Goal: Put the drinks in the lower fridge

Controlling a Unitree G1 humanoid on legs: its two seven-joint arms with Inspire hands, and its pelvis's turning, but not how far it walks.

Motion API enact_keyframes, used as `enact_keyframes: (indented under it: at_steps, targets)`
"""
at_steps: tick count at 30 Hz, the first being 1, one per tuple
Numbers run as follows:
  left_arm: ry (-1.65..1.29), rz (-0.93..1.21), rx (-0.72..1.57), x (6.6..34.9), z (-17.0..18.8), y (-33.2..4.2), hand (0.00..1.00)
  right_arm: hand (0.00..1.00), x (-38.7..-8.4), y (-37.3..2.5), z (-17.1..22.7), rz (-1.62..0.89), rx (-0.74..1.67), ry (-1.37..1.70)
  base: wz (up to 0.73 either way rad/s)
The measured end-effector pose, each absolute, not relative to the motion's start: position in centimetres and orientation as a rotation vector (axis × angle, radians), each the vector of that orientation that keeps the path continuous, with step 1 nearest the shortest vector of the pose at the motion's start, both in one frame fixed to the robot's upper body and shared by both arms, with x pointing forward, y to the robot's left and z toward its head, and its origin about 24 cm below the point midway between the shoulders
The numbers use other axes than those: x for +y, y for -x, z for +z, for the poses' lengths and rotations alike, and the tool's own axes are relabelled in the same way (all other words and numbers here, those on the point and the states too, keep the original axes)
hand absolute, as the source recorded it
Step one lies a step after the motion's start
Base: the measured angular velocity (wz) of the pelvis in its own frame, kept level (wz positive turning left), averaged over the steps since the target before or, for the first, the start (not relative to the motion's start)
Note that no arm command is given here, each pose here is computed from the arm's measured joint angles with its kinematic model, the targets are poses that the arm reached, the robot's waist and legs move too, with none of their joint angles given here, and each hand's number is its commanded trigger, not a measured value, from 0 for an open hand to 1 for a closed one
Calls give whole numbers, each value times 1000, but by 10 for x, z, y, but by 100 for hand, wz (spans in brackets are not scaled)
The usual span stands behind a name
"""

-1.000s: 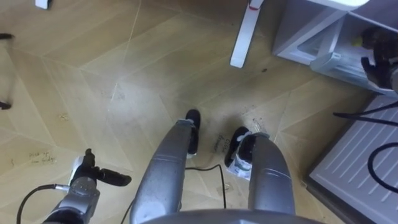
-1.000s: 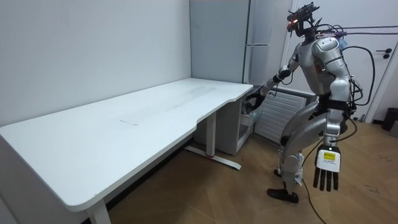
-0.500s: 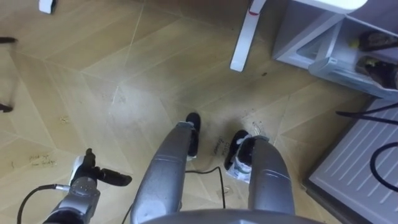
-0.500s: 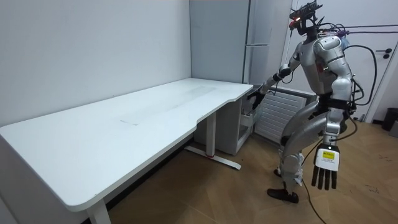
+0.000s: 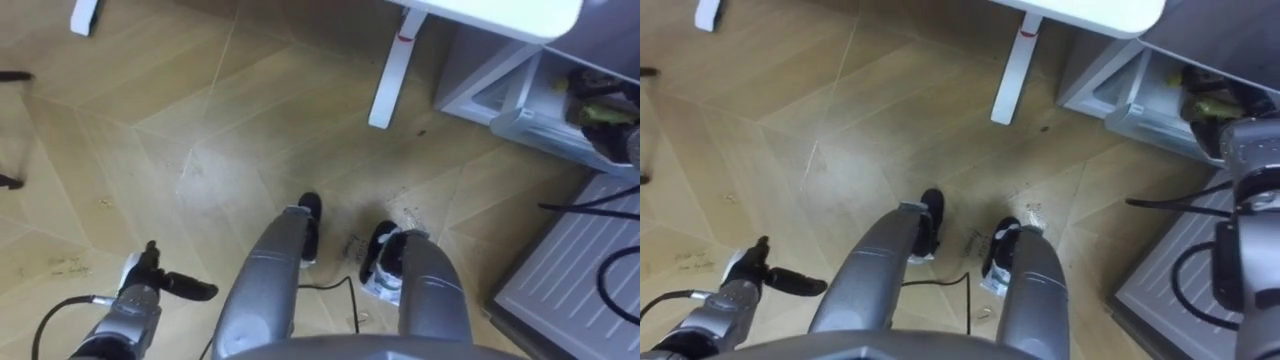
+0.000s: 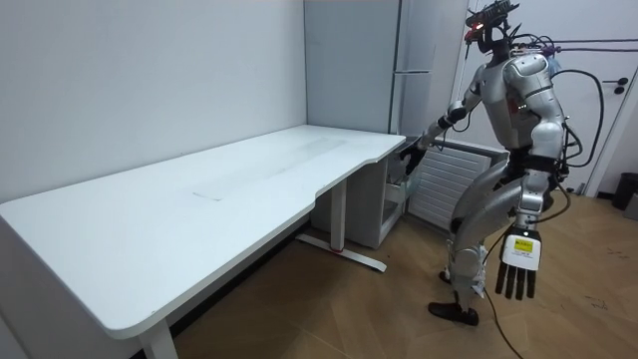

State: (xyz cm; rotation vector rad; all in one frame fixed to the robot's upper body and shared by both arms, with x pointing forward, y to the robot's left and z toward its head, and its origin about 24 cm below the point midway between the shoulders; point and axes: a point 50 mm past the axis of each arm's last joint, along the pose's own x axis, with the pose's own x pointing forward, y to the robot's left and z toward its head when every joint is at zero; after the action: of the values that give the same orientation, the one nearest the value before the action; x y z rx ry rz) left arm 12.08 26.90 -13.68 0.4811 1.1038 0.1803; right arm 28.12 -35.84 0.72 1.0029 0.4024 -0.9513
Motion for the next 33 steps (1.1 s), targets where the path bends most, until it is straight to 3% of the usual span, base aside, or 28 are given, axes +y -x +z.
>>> enact_keyframes:
  at_steps: [13, 19, 24, 33]
  targets:
    - [-445, 125, 1152, 270, -140, -114, 0, 0, -360, -243, -32, -912, 489, -853, -3]
    - [-429, 115, 1180, 268, -144, -104, 0, 0, -327, -194, -87, -878, 630, -856, -6]
    - [-373, 148, 1184, 263, -147, -91, 0, 0, -295, -130, -130, -900, 791, -898, 0]
    - [-389, 124, 1125, 246, -150, -91, 0, 0, -256, -85, -157, -805, 977, -816, -5]
